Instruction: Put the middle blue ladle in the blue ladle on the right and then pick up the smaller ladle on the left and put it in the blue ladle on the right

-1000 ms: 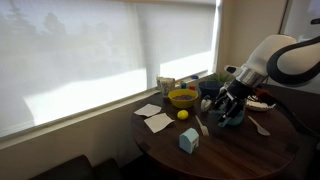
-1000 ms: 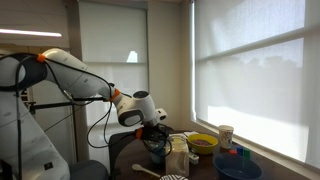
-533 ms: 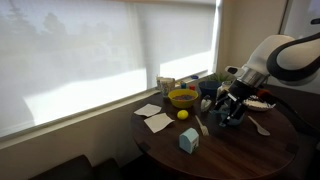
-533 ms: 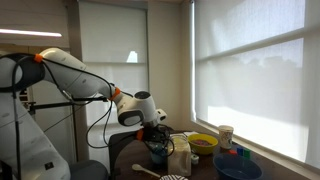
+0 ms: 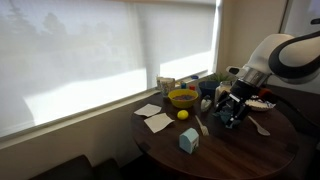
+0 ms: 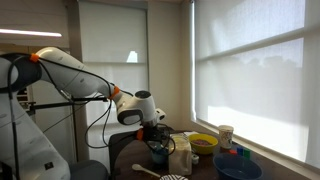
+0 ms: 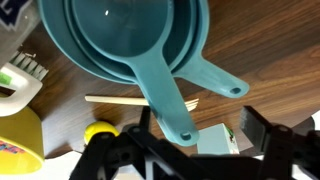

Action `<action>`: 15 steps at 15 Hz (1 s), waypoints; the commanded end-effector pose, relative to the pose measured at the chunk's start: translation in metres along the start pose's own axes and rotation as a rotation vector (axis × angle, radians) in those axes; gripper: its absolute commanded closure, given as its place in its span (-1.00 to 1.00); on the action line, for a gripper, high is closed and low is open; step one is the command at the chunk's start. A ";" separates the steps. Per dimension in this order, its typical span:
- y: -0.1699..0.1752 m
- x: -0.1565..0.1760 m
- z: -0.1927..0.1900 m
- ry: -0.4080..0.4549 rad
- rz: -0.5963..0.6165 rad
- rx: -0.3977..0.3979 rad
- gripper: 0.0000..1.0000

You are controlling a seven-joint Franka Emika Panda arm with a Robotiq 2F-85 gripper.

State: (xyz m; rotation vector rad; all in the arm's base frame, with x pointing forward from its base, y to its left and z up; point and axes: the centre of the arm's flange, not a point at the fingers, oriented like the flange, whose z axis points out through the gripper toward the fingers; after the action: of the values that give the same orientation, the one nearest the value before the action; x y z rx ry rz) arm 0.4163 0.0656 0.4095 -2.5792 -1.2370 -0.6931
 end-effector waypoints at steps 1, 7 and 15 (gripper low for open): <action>0.000 0.000 -0.004 0.015 -0.029 0.020 -0.19; -0.001 0.000 -0.009 0.022 -0.041 0.012 -0.86; -0.016 0.011 -0.052 0.029 0.085 -0.002 -1.00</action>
State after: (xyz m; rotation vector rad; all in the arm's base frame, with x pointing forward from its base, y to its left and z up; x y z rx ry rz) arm 0.4083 0.0617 0.4321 -2.5789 -1.1985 -0.7235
